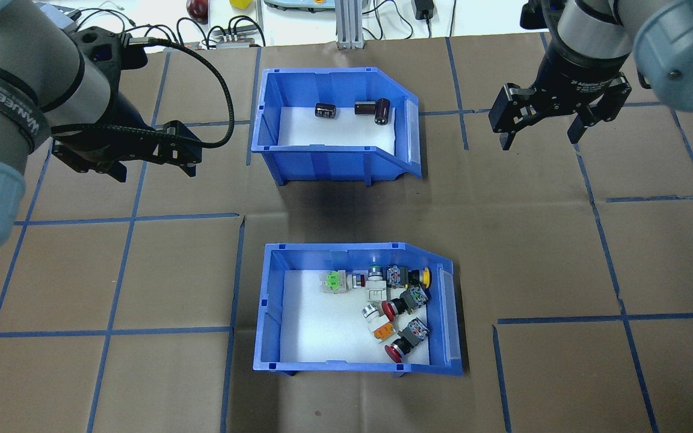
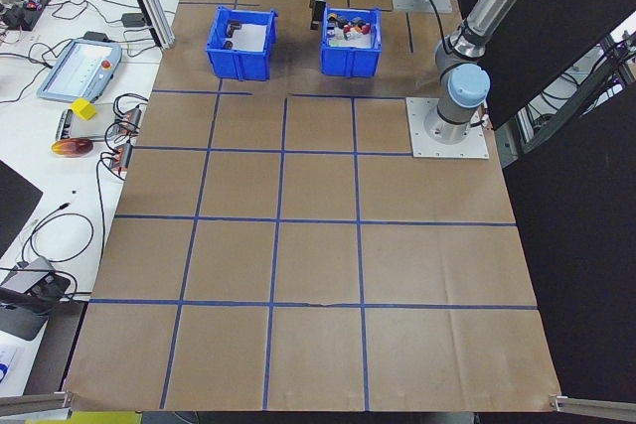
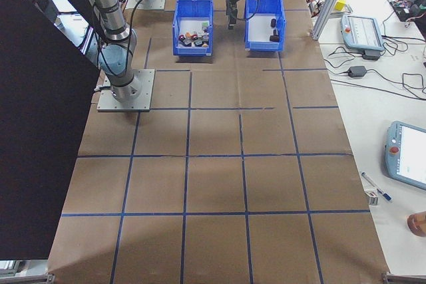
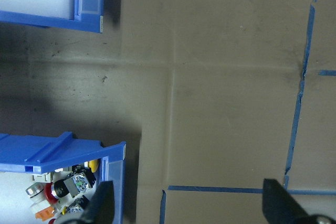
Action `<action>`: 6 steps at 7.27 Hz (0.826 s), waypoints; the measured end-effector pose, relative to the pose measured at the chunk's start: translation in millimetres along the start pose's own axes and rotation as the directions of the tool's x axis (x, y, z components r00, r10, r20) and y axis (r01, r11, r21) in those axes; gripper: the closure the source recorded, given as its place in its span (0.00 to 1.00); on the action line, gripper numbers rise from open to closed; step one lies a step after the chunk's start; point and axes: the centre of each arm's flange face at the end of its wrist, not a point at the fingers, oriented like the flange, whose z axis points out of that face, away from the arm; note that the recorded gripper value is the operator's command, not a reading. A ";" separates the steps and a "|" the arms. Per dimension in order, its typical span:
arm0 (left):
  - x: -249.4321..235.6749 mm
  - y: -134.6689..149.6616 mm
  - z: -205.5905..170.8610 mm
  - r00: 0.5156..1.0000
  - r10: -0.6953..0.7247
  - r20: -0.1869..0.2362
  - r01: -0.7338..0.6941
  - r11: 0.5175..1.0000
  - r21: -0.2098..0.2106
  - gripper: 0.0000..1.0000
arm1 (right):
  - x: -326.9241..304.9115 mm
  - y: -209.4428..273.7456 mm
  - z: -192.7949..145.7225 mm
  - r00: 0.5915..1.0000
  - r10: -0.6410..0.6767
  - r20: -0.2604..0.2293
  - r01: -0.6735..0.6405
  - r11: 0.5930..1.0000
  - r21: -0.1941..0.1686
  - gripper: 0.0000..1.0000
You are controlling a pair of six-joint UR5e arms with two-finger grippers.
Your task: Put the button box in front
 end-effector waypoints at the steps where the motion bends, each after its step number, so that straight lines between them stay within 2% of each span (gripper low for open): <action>1: 0.0 0.0 -0.1 1.000 0.000 0.000 0.000 1.000 0.000 0.01 | -1.4 -5.0 0.6 0.999 -0.049 0.003 0.049 0.999 0.000 0.00; 3: 0.0 0.1 -0.3 1.000 0.000 0.000 0.000 1.000 0.000 0.01 | -14.3 -24.2 6.2 0.986 -0.168 0.006 0.168 0.986 -0.001 0.00; 4: 0.0 0.4 -0.2 1.000 0.000 0.000 0.000 1.000 0.000 0.01 | -27.6 -43.6 12.4 0.959 -0.282 0.003 0.282 0.959 0.003 0.00; 5: 0.0 2.0 2.6 1.000 -0.003 0.000 0.003 1.000 -0.006 0.01 | -46.2 -70.7 16.0 0.906 -0.422 -0.007 0.422 0.906 0.020 0.00; 6: 0.1 7.4 13.6 1.000 -0.008 0.000 0.008 1.000 -0.029 0.01 | -72.7 -98.2 20.0 0.825 -0.565 -0.020 0.565 0.825 0.032 0.00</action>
